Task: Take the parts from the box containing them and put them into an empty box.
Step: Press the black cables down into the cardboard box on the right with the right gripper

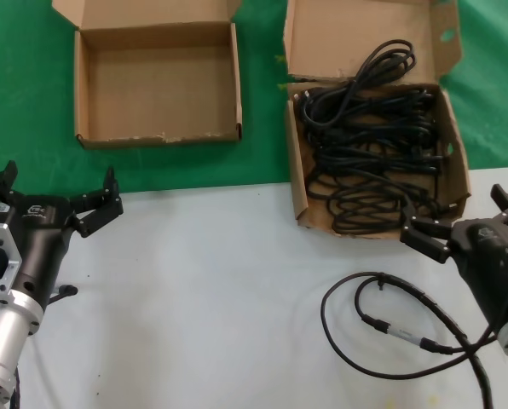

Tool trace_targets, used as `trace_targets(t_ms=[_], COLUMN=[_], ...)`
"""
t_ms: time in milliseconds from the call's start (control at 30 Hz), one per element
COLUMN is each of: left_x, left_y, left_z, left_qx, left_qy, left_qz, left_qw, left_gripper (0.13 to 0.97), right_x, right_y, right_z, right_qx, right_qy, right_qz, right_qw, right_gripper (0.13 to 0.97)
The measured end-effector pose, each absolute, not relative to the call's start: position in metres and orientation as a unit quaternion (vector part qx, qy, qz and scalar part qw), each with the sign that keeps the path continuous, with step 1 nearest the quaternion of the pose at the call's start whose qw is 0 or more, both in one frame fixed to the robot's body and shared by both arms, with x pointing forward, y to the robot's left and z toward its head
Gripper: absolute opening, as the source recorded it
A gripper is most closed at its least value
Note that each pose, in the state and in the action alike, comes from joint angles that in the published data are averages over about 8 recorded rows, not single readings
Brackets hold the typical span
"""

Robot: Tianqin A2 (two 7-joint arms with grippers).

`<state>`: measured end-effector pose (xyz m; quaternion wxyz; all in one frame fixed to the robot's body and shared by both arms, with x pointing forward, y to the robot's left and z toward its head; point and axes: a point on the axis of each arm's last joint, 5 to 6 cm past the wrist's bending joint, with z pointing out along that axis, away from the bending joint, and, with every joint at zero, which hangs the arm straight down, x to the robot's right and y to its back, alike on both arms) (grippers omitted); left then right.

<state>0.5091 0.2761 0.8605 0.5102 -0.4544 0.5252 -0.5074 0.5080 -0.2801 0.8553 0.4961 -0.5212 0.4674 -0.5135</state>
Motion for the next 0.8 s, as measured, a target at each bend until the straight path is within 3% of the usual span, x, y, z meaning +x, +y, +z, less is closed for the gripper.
trace_targets(t_ms=[367, 567, 800], left_x=[0.509, 0.509, 0.509], left_y=[0.276, 0.276, 0.276], left_z=[0.86, 0.86, 0.86], left_qx=[-0.454, -0.454, -0.454], left_qy=[0.525, 0.525, 0.525], left_qz=[-0.507, -0.507, -0.507], left_qw=[0.51, 0.51, 0.51], left_gripper=[0.94, 0.872, 0.83], right_x=[0.508, 0.508, 0.509], right_y=[-0.28, -0.28, -0.283], right_z=[0.855, 0.858, 0.878], right_qx=[-0.521, -0.528, -0.578], right_qy=[0.467, 0.459, 0.386], right_qz=[-0.514, -0.513, -0.529], right_qw=[0.496, 0.497, 0.487], right_gripper=[0.966, 0.966, 0.966])
